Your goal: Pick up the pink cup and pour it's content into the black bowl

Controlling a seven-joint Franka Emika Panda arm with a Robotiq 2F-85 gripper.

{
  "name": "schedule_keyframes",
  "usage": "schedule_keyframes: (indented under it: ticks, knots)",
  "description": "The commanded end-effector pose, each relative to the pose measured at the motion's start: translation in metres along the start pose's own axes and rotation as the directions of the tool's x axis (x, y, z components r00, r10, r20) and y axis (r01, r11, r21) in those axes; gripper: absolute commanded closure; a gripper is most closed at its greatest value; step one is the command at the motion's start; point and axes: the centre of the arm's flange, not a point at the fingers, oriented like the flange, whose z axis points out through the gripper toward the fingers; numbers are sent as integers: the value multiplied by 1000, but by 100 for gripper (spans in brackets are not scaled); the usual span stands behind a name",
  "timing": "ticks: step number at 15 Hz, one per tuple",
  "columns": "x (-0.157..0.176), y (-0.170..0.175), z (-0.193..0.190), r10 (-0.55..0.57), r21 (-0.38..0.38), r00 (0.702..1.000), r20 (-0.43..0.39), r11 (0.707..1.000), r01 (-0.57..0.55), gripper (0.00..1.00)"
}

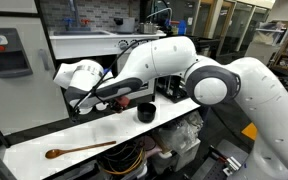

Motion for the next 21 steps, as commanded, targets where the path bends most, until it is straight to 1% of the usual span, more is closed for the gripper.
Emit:
schedule_keyframes:
  ticks: [1, 4, 6, 12, 16, 17, 21]
  knots:
    - [-39, -11, 34, 27, 61, 997, -71, 998, -23, 52]
    - [-50, -3, 50, 41, 92, 993, -110, 995, -31, 52]
    - [-57, 0, 60, 38, 100, 992, -118, 995, -26, 52]
    - [-74, -2, 84, 5, 88, 996, -93, 996, 4, 52]
    - [-85, -3, 97, 0, 96, 997, -78, 995, 7, 52]
    - [-86, -3, 102, 8, 95, 996, -88, 995, 0, 52]
    - [-89, 5, 115, 25, 99, 983, -183, 995, -6, 52]
